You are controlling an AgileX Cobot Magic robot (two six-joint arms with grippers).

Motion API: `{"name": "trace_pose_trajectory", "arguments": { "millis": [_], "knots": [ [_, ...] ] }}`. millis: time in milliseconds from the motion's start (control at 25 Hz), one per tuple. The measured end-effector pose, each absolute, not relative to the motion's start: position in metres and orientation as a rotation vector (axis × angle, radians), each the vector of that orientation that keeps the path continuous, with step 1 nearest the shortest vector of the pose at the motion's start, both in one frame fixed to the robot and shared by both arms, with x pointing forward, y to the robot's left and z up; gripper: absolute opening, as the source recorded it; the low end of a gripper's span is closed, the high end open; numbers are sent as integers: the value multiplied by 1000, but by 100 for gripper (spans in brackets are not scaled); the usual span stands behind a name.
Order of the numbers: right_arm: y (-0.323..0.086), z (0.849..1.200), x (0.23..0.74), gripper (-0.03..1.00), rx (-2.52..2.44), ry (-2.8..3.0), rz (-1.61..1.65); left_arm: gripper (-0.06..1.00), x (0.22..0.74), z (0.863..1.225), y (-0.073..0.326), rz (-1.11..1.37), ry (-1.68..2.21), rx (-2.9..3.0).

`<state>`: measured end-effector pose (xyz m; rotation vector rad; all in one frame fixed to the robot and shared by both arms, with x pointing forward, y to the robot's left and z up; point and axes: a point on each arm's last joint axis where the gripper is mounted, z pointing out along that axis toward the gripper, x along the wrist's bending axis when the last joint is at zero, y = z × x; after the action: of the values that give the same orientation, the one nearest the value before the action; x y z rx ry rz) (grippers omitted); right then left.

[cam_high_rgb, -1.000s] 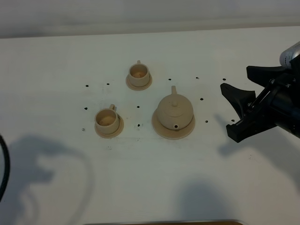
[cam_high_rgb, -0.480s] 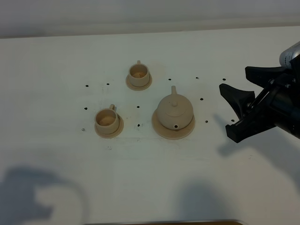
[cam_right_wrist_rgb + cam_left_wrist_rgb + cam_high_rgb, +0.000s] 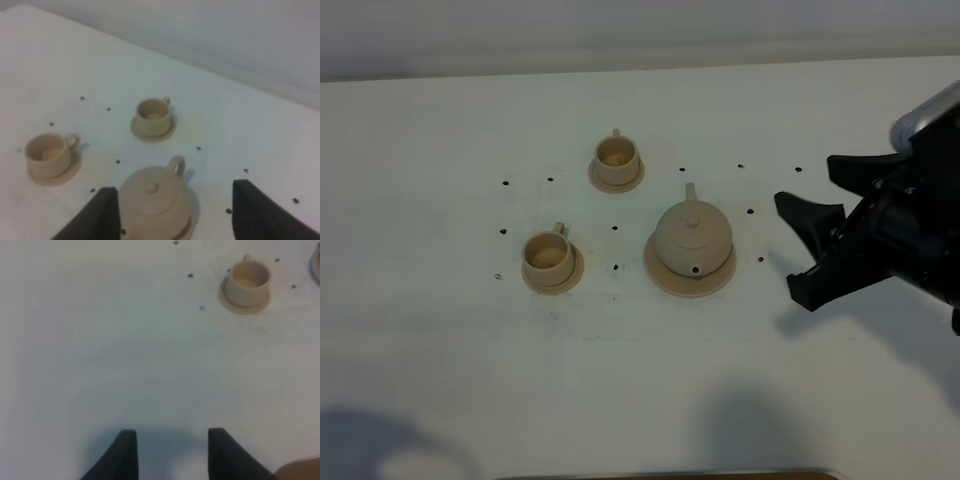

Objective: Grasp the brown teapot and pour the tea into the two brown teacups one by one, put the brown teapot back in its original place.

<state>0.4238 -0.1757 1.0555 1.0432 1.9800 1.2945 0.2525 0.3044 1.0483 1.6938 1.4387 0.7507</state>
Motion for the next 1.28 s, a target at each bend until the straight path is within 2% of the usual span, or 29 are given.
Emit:
{"name": "trace_pose_trajectory", "arguments": {
  "millis": [480, 840, 1280],
  "knots": [
    [-172, 1043, 431, 50, 1074, 2019, 1233, 32, 240, 1042, 307, 777, 1370, 1686],
    [-161, 1008, 450, 50, 1132, 2131, 1076, 32, 239, 1042, 307, 853, 1496, 1610],
    [-157, 1014, 455, 50, 1121, 2121, 1102, 32, 238, 1042, 307, 927, 1619, 1522]
  ]
}}
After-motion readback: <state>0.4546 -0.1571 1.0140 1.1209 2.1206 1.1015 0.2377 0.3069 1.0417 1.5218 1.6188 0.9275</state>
